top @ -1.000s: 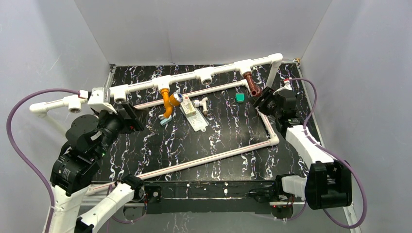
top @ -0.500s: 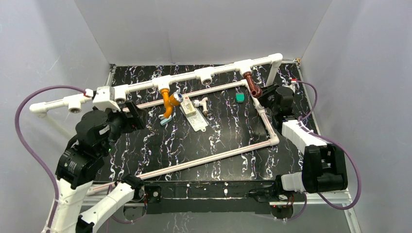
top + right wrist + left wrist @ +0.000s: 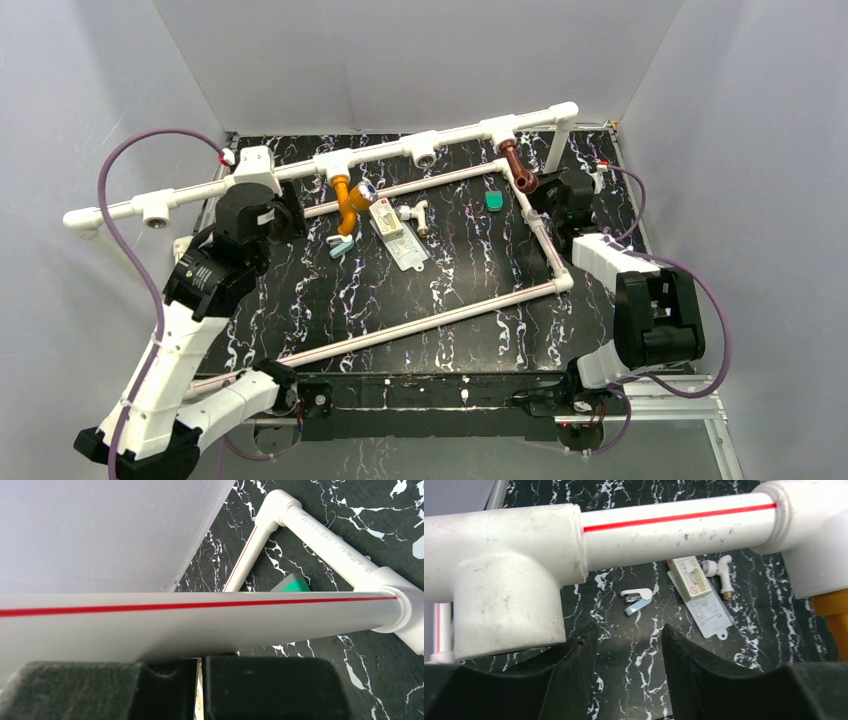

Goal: Install the water faucets

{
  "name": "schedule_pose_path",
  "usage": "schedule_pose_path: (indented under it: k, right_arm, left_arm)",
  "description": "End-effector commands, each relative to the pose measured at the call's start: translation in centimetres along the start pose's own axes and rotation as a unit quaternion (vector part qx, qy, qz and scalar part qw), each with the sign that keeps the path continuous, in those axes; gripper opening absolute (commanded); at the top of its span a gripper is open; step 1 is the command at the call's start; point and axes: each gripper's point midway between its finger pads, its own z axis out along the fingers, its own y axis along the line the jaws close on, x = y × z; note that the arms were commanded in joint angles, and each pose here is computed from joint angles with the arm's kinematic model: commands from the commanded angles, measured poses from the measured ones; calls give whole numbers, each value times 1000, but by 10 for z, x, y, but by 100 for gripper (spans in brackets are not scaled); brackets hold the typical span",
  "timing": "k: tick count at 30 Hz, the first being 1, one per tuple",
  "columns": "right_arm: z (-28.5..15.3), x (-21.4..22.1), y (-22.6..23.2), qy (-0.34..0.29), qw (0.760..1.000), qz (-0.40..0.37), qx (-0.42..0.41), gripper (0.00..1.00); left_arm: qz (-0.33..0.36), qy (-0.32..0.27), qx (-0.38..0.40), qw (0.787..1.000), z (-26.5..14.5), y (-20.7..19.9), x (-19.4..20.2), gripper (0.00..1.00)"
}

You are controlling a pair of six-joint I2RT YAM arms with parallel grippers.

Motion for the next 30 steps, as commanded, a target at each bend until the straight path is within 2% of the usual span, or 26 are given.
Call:
schedule_pose_path:
  k: [1, 11, 16, 26, 30]
  right_arm:
    - [15, -34, 28, -66, 997, 21, -31, 11]
    - [42, -55, 21, -109, 993, 42, -7, 8]
    - [58, -67, 14, -137, 988, 76, 7, 1]
    - [80, -113, -9, -244, 964, 97, 46, 1]
    - [89, -133, -19, -266, 957, 98, 57, 1]
  left_arm:
    - [27, -34, -65, 997, 13, 16, -19, 43]
    - [61, -43, -110, 991, 36, 20, -32, 24]
    - [69, -48, -106, 991, 49, 11, -41, 21]
    - [77, -47, -82, 993, 78, -13, -54, 19]
    - [87, -38, -77, 993, 91, -20, -51, 19]
